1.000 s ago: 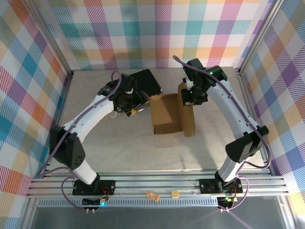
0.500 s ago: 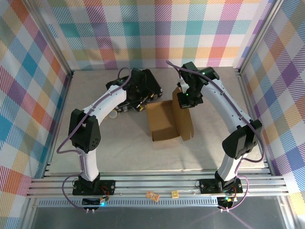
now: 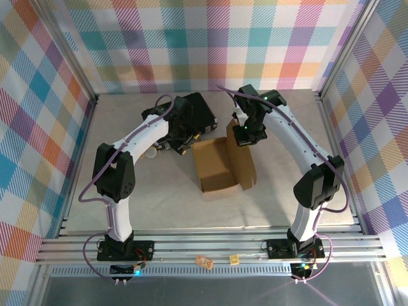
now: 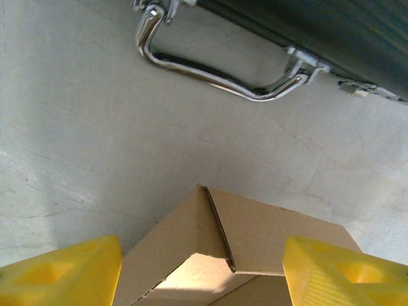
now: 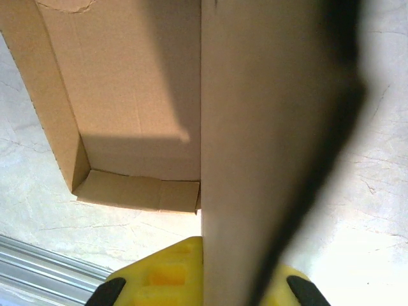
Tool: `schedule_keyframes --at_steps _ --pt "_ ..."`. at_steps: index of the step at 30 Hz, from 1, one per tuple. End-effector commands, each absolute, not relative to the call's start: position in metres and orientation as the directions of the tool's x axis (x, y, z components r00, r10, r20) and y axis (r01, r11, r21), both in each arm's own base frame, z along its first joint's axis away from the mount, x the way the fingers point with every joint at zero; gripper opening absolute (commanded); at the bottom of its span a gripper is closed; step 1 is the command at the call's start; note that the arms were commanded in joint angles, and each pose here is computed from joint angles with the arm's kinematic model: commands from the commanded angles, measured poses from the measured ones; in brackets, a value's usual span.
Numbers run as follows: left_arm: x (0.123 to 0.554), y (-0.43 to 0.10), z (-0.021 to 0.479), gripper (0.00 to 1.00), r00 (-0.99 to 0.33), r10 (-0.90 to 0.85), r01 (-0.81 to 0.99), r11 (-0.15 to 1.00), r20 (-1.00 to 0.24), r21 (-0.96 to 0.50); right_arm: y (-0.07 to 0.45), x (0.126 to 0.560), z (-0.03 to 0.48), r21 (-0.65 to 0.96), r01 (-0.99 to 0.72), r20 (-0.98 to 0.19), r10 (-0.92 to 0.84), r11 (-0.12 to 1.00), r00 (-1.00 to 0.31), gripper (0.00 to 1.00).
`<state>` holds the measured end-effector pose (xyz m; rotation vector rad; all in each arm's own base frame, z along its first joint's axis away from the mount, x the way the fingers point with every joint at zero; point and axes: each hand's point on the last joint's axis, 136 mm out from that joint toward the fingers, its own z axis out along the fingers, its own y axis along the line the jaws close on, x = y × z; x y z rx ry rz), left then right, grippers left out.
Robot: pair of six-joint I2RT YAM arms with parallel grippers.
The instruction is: Fold the paper box
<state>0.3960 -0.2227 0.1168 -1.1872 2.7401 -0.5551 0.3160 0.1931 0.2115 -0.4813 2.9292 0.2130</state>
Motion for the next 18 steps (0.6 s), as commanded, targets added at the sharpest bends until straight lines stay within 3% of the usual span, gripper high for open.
schedule_keyframes --at_steps 1,12,18 --pt "0.3932 -0.2266 0.102 0.64 -0.665 -0.738 -0.717 0.592 0.109 -0.367 0.2034 0.3167 0.2179 0.136 -0.366 -0.207 -0.335 0.921 -0.919 0.0" --pt "0.3975 -0.2339 0.0978 0.41 -0.67 -0.731 -0.713 0.586 0.128 -0.384 0.2099 0.3166 0.2177 0.152 -0.373 -0.216 -0.337 0.915 -0.916 0.0" --pt "0.3949 -0.2339 0.0954 0.38 -0.675 -0.725 -0.711 0.59 0.137 -0.383 0.213 0.3185 0.2173 0.157 -0.382 -0.219 -0.346 0.911 -0.912 0.0"
